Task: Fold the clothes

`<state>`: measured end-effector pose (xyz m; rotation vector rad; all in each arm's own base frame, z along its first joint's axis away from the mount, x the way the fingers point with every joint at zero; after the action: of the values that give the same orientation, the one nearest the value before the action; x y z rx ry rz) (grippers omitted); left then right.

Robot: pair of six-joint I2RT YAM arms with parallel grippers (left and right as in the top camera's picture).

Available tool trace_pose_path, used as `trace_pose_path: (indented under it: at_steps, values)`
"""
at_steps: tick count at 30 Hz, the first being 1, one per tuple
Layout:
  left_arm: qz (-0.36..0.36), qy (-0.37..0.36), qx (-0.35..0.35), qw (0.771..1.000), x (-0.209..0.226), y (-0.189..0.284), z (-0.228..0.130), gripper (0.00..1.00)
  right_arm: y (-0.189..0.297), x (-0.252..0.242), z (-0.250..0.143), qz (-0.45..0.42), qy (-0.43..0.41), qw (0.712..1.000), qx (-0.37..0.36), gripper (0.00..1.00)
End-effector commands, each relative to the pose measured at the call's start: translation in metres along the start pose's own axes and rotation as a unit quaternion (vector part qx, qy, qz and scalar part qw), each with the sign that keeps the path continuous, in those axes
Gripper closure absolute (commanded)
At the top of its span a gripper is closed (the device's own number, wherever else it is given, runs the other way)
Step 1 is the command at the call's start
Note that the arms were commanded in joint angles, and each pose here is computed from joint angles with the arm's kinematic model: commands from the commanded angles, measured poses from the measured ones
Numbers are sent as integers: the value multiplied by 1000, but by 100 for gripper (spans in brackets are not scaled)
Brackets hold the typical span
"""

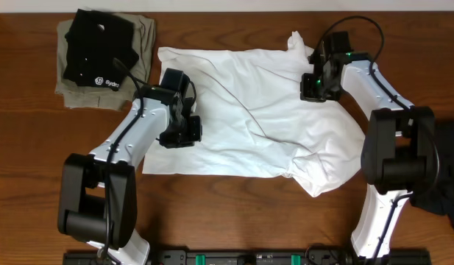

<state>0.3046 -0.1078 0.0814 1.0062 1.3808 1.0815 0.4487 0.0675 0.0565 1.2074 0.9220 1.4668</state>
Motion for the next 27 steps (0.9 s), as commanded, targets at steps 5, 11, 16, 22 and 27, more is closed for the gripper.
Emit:
trace_pose_path:
  at_steps: [5,11,16,22,27]
  values:
    - [5,8,7,1000,5,-13,-5,94,-6,-30,9,-71,-21,997,-20,99]
    - [3,7,1,1000,10,-26,-8,94,-22,-55,3,-81,-43,996,-2,99]
    - [5,8,6,1000,11,-29,-11,94,-24,-75,3,-91,-62,994,-1,99]
    - [6,9,10,1000,12,-29,-13,95,-19,-100,6,-97,-84,992,-13,99]
    - [9,11,19,1000,15,-33,-19,94,-15,-114,11,-100,-93,990,-27,99]
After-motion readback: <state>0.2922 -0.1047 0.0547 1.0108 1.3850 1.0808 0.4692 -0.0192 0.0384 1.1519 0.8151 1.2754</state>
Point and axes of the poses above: each gripper's point midway between its finger pads, its own y axis back along the fingers, its own x axis along the line the jaws close on, z = x × y, the point moved 4 cm from there along y, back along the fingers, and after that the axes turned 3 degrees about y, right-handed, at the moved point
